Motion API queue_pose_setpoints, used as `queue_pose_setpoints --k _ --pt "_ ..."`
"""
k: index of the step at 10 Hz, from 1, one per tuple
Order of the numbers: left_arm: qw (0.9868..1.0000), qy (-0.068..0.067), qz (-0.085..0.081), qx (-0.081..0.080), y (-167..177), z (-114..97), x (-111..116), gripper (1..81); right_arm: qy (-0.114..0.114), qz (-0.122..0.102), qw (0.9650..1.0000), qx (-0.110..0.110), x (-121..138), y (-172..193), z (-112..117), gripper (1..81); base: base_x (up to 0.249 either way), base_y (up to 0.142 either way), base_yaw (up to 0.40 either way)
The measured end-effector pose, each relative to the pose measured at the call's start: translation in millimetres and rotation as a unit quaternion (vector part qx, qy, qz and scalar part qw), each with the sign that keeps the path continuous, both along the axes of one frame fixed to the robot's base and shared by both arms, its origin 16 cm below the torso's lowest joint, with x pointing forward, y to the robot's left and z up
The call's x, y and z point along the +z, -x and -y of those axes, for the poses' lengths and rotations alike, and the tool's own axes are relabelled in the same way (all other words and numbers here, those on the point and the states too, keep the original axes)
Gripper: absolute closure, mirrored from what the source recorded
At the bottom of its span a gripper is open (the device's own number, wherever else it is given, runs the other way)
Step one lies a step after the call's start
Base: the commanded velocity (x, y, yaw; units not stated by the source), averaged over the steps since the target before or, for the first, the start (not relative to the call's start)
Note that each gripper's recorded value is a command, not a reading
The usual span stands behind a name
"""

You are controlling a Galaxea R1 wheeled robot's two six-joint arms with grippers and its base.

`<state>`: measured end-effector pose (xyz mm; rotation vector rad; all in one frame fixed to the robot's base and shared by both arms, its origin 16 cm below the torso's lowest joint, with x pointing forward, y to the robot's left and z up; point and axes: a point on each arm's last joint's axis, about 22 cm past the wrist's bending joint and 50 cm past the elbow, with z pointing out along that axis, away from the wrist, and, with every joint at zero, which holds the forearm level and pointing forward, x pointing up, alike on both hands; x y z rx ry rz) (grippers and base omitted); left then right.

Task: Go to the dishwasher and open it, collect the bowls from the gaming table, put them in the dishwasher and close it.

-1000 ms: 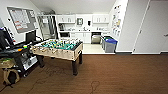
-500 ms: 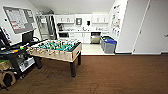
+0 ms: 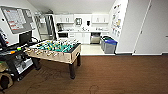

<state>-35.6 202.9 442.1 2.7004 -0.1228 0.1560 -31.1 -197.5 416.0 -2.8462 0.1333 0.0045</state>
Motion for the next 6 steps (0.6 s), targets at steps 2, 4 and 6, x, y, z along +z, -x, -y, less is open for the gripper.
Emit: queue_pose_setpoints --k 2,4,6 --pt "1.0000 0.001 0.001 0.000 -0.3 0.5 0.2 81.1 0.000 0.001 1.0000 0.000 -0.1 -1.2 0.7 81.1 0.134 0.000 0.000" --pt "1.0000 0.001 0.001 0.000 -0.7 0.6 0.2 81.1 0.000 0.002 1.0000 0.000 -0.2 -3.0 0.3 81.1 0.135 0.000 0.000" --pt "1.0000 0.001 0.001 0.000 0.0 0.4 0.1 81.1 0.000 0.002 1.0000 0.000 -0.3 -4.1 0.6 81.1 0.140 0.000 0.000"
